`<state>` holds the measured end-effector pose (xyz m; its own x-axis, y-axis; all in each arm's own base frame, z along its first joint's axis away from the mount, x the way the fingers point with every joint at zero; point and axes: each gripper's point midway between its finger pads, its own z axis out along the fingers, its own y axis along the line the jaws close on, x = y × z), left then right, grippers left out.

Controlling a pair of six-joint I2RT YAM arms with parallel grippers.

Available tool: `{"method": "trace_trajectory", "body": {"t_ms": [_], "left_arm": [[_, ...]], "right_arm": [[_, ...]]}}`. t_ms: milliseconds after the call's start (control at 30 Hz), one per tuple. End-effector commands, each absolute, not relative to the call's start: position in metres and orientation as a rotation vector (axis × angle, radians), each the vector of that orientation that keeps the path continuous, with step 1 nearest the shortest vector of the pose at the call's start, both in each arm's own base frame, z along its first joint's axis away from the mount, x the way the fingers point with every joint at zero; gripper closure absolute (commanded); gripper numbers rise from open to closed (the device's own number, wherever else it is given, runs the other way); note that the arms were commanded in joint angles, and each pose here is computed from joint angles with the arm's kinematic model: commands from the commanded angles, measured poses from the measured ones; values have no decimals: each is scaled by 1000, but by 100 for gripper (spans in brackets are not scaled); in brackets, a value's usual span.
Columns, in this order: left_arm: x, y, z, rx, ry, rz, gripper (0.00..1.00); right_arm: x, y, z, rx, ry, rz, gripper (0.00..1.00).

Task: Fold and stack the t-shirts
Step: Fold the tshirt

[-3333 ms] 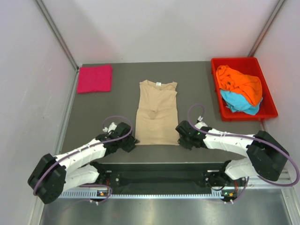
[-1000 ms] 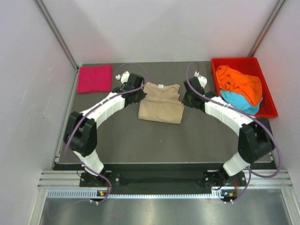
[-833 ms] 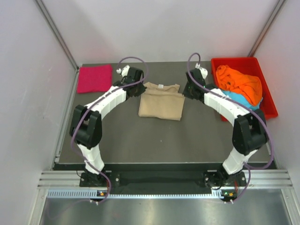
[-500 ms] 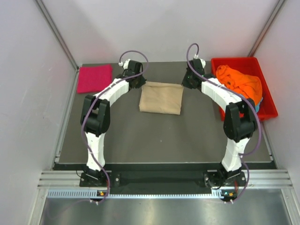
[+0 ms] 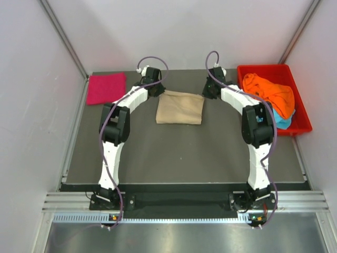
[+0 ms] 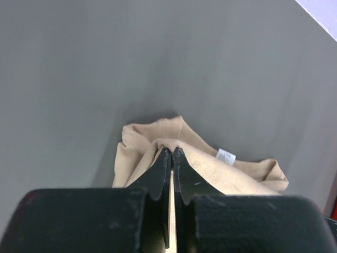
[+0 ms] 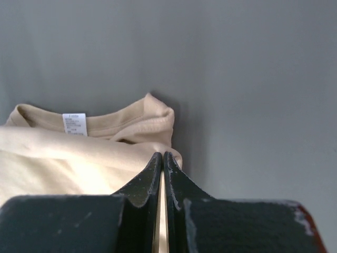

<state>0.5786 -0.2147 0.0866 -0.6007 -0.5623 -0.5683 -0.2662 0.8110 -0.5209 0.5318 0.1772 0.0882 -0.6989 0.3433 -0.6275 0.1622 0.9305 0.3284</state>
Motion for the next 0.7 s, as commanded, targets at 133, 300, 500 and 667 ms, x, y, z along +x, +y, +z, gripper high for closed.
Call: {"method": "trace_trajectory", "body": {"t_ms": [133, 300, 500, 667], "left_arm": [[612, -210, 111, -574, 2118, -537, 81], [608, -197, 138, -476, 2111, -510, 48], [571, -199, 158, -346, 2119, -540, 49], [550, -224, 143, -183, 2153, -685, 52]], "right_arm": [[578, 186, 116, 244, 2212, 430, 87], [567, 190, 115, 113, 2245, 451, 62], [512, 192, 134, 19, 2249, 559, 31], [479, 199, 133, -77, 2283, 642, 22]]}}
